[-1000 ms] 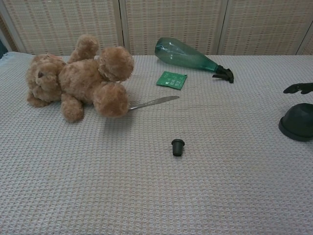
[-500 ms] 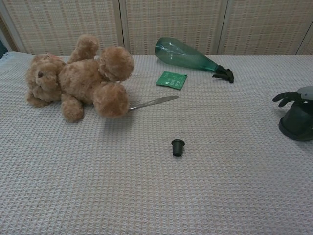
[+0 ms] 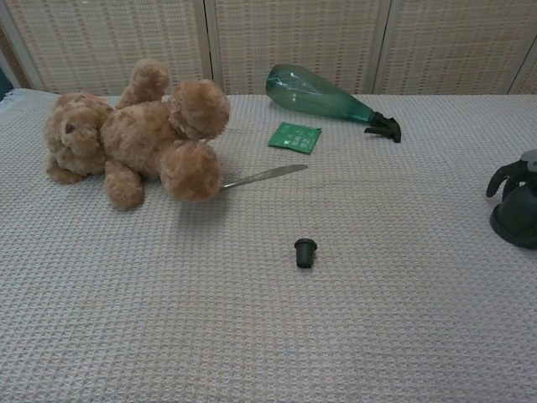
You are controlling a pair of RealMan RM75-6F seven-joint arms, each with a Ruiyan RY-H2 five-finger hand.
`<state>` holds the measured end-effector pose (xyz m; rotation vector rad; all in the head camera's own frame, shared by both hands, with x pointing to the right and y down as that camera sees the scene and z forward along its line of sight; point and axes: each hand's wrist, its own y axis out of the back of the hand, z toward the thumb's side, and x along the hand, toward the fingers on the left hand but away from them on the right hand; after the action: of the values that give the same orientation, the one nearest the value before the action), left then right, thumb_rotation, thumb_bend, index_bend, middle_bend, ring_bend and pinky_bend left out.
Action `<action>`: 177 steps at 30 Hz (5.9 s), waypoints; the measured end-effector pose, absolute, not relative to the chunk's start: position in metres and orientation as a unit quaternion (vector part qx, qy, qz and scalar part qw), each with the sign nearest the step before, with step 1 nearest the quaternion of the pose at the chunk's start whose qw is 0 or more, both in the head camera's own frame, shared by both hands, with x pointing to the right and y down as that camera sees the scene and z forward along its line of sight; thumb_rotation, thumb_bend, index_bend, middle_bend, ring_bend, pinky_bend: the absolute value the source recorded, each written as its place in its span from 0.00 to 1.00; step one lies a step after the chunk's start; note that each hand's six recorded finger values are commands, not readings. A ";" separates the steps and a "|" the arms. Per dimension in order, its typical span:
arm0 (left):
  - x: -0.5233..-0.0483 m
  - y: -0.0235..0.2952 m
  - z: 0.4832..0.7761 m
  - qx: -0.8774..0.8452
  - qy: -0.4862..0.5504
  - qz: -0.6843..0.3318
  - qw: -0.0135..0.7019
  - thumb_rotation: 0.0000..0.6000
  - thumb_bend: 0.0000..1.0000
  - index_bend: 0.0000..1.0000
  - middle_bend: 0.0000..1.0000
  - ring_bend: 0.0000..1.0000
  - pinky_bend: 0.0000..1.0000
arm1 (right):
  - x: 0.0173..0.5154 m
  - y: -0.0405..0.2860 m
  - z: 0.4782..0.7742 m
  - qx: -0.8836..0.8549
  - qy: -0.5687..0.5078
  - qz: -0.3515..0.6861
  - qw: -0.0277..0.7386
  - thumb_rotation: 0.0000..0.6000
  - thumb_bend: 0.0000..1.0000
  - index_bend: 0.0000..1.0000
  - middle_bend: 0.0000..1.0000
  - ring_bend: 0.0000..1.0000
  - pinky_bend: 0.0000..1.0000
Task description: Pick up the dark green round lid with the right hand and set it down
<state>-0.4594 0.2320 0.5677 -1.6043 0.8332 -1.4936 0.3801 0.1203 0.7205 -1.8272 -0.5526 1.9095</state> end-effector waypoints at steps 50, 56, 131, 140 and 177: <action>-0.458 0.233 0.569 -0.631 0.323 -0.589 0.389 1.00 0.53 0.51 0.10 0.10 0.32 | 0.395 0.139 0.646 -0.595 -0.274 0.671 0.348 1.00 0.11 0.54 0.49 0.66 0.81; -0.457 0.233 0.570 -0.632 0.321 -0.589 0.388 1.00 0.54 0.51 0.10 0.10 0.32 | 0.375 0.133 0.639 -0.633 -0.323 0.606 0.358 1.00 0.11 0.53 0.49 0.66 0.80; -0.457 0.233 0.572 -0.632 0.314 -0.593 0.388 1.00 0.53 0.51 0.10 0.10 0.32 | 0.363 0.135 0.681 -0.656 -0.236 0.656 0.288 1.00 0.11 0.14 0.14 0.19 0.34; -0.457 0.233 0.571 -0.632 0.315 -0.593 0.387 1.00 0.53 0.51 0.10 0.10 0.32 | 0.360 0.133 0.688 -0.651 -0.243 0.655 0.296 1.00 0.11 0.38 0.34 0.40 0.45; -0.457 0.232 0.573 -0.634 0.315 -0.593 0.384 1.00 0.53 0.51 0.10 0.10 0.32 | 0.403 0.197 0.642 -0.615 -0.147 0.706 0.318 1.00 0.11 0.34 0.32 0.31 0.46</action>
<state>-0.4568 0.2321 0.5726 -1.6165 0.8017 -1.5104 0.4028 0.1969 0.6422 -1.6177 -0.3863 1.8580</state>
